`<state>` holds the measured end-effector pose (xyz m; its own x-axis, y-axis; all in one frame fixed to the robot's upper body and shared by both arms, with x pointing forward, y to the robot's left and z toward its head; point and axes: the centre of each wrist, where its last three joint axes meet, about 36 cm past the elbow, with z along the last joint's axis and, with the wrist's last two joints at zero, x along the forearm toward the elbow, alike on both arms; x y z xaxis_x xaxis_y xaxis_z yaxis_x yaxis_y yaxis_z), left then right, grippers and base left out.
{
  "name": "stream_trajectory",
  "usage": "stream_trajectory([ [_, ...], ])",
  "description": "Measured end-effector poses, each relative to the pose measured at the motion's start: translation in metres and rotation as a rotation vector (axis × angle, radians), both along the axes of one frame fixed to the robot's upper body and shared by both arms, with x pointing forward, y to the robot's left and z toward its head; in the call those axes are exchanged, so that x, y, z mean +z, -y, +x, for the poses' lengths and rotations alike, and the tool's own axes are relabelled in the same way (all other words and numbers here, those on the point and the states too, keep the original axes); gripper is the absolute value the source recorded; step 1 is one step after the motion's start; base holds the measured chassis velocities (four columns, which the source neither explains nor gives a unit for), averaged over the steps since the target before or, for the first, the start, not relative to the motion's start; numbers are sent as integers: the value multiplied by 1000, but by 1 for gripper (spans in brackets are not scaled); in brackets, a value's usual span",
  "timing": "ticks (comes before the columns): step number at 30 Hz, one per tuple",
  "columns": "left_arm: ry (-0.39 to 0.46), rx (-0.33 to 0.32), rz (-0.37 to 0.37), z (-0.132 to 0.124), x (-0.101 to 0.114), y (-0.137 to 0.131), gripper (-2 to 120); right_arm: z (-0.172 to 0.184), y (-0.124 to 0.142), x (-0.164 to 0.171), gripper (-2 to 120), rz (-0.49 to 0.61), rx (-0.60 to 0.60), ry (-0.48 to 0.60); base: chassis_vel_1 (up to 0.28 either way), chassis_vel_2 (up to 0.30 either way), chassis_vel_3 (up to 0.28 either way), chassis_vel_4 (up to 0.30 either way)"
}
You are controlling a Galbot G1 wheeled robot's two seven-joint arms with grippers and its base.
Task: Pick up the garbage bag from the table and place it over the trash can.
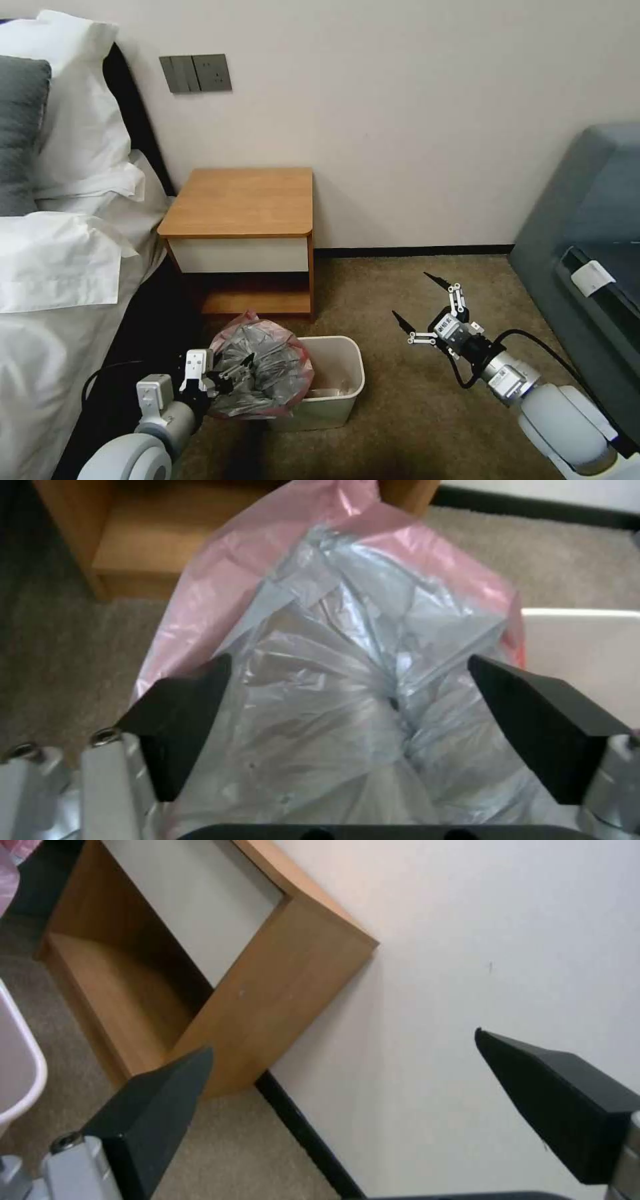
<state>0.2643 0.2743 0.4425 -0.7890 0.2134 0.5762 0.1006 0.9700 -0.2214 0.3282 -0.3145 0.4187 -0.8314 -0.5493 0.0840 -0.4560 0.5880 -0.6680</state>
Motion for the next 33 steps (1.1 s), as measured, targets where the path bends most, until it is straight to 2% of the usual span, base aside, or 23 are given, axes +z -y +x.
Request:
stream_trajectory([
  [4,-17,3,8,4,2,-1,98,-1,-1,-1,100,4,-1,-3,0,0,0,0],
  [9,-20,7,27,4,0,-1,100,-2,1,-3,100,3,-6,-7,0,0,0,0],
  [18,-43,2,37,3,-7,-3,99,-2,1,-4,100,6,-8,-5,0,0,0,0],
  [33,-82,-1,15,9,-27,-4,91,-3,1,-6,100,13,-13,-4,0,0,0,0],
])
